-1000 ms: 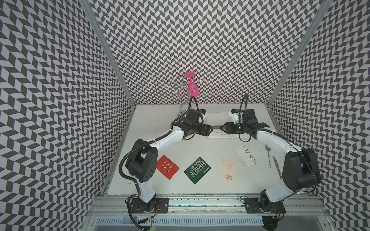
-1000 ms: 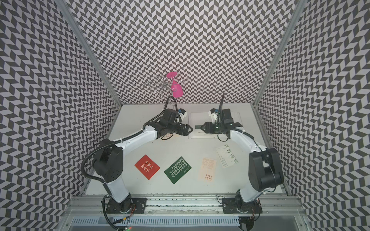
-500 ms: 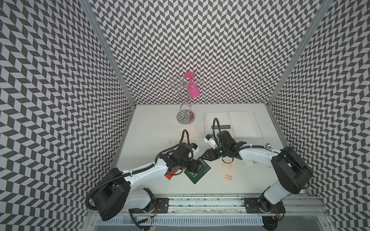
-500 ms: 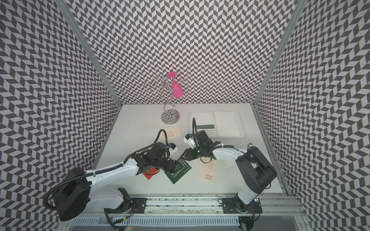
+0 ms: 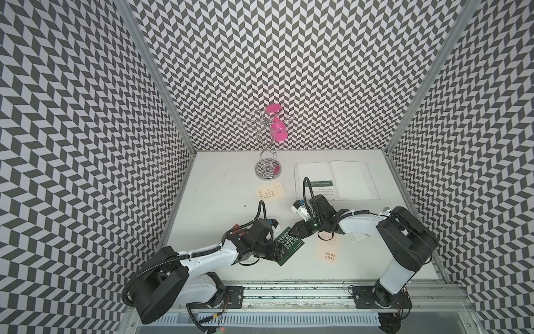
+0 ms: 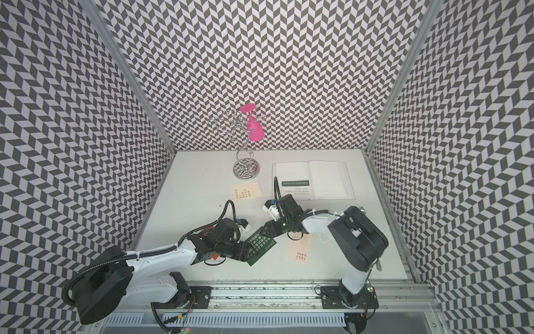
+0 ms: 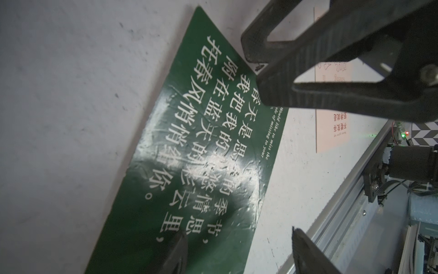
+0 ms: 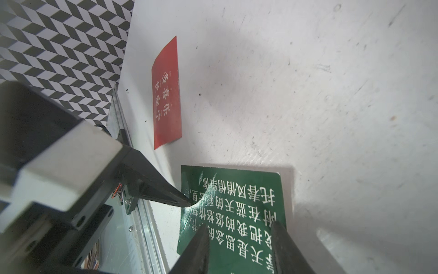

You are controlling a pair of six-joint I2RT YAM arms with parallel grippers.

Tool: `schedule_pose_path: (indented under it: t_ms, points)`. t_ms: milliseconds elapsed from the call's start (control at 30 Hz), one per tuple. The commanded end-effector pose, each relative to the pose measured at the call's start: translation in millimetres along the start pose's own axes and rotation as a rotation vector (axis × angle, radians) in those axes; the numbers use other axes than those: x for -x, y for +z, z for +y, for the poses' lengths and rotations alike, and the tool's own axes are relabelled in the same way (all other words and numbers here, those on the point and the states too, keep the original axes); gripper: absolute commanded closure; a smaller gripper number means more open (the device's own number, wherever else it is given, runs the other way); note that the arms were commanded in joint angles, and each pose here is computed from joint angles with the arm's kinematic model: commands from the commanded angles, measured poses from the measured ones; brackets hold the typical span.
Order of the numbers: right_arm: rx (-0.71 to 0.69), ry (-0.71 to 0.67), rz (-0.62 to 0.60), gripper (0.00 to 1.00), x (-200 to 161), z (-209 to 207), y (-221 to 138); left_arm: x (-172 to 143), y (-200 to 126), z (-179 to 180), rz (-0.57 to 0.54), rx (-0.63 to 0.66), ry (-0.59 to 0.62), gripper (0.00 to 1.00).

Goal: Place the photos into the photo albums
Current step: Pick up the photo at the center of the board.

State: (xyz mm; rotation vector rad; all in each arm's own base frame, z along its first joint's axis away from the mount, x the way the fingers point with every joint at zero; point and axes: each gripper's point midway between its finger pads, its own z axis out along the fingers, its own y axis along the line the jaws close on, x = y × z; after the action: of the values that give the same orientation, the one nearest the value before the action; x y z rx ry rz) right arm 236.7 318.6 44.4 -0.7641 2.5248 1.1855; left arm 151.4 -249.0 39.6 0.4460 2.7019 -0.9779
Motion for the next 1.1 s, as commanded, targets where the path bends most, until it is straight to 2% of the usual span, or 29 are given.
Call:
schedule_pose_path:
  t_ms: [0,200,400,533,633,800,1067]
  points:
    - [-0.025,-0.057,-0.017,0.57,9.4,-4.2,4.8,1.0,-1.9,-2.0,-0.015,-0.005,0.0,0.3]
    - [-0.044,-0.069,0.003,0.56,11.8,-13.9,14.1,6.2,-9.5,-12.8,-0.027,-0.034,0.011,0.29]
    - [-0.04,-0.068,0.012,0.55,13.1,-14.8,17.2,-4.7,-3.9,-27.5,0.029,-0.075,0.06,0.29]
    - [-0.029,-0.084,0.001,0.53,17.9,-9.2,13.7,-16.8,4.6,-23.0,0.077,-0.055,0.056,0.29]
    - [-0.044,-0.077,0.039,0.53,11.7,-17.5,19.8,-24.9,9.6,-21.8,0.104,-0.055,0.054,0.28]
    - [-0.011,-0.055,0.068,0.55,1.0,-15.3,20.5,-36.3,14.6,-1.8,0.135,0.023,0.019,0.28]
    - [-0.007,-0.037,0.091,0.63,-15.2,-15.4,11.5,-41.2,12.8,22.3,0.115,0.132,-0.039,0.28]
